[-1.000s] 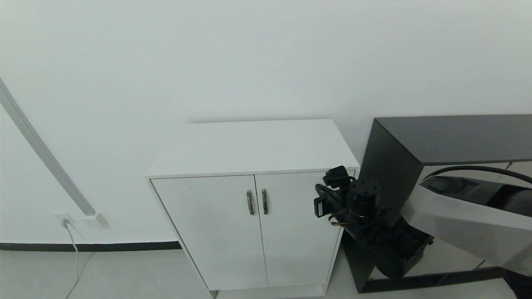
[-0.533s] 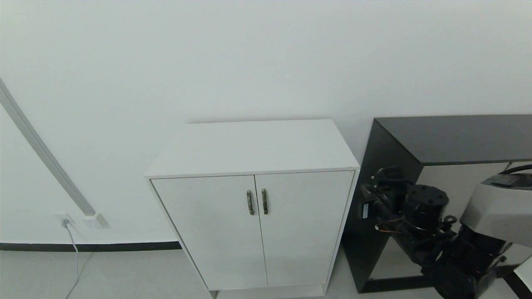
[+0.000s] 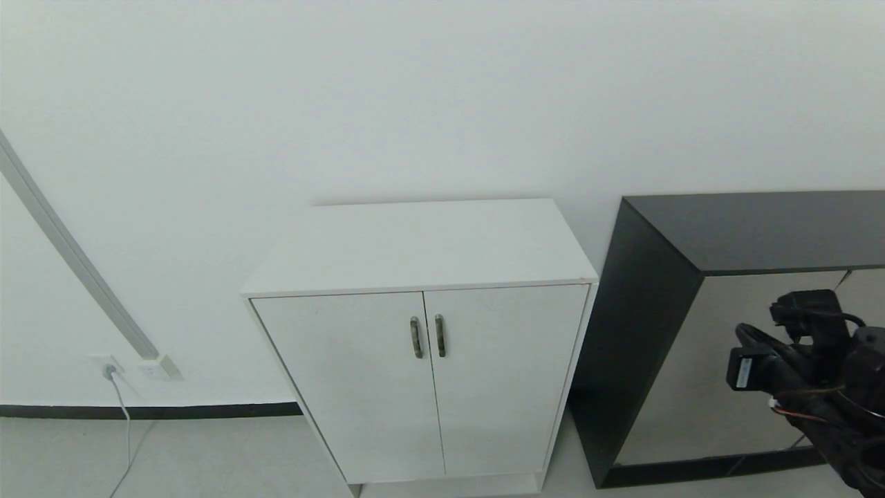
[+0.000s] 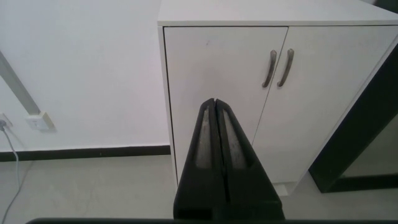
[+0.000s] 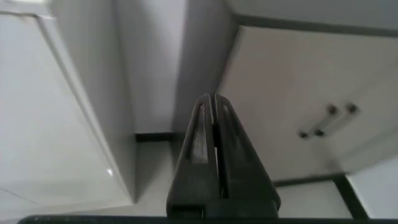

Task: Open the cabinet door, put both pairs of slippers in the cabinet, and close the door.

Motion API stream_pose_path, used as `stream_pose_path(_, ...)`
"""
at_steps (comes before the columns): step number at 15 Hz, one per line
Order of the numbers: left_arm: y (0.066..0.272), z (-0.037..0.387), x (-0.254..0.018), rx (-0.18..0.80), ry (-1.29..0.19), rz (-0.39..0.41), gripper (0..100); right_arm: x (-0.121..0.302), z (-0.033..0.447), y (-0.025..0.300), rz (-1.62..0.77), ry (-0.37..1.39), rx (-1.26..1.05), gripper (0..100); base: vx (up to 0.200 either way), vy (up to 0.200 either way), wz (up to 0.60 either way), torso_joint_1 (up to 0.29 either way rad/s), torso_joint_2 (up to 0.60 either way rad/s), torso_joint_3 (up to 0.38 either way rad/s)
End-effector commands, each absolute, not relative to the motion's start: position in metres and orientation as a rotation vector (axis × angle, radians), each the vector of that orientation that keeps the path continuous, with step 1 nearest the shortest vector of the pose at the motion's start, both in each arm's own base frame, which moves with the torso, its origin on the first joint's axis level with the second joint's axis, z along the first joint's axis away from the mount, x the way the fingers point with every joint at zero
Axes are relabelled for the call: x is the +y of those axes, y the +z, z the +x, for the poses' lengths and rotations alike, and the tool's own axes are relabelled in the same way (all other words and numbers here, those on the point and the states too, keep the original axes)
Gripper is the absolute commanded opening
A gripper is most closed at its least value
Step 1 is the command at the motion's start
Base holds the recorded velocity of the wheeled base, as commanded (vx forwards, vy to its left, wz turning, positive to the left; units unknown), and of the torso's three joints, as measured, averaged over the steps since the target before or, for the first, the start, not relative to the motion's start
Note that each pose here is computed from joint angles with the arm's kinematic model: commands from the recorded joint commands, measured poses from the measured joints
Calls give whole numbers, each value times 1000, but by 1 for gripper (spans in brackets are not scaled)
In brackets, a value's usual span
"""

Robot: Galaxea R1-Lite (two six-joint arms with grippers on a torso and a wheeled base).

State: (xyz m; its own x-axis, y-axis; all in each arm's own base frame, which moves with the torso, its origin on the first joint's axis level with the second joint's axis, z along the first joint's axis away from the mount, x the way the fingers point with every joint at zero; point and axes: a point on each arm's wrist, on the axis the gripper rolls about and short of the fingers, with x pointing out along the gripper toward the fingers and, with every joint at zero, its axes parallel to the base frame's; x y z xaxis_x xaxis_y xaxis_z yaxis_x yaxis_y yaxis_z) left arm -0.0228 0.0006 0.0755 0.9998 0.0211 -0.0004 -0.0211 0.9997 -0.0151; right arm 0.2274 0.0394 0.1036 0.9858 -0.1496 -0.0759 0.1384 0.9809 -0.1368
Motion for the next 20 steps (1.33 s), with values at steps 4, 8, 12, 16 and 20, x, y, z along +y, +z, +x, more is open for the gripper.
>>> stream_pose_path(4,75,-23,1,0,21,-15,0,-4,173,128,-113,-328,16,0,0,0,0,0,0,0)
stream_pose_path(8,75,-23,1,0,21,-17,0,-7,127,144,-122,-314,19,0,0,0,0,0,0,0)
stream_pose_path(12,76,-23,1,1,21,-17,0,-4,67,137,-144,-177,68,0,0,0,0,0,0,0)
stream_pose_path(16,76,-23,1,1,21,-17,0,-1,31,121,-134,-55,74,0,0,0,0,0,0,0)
stream_pose_path(20,76,-23,1,1,21,-18,0,1,12,104,-131,40,111,0,0,0,0,0,0,0)
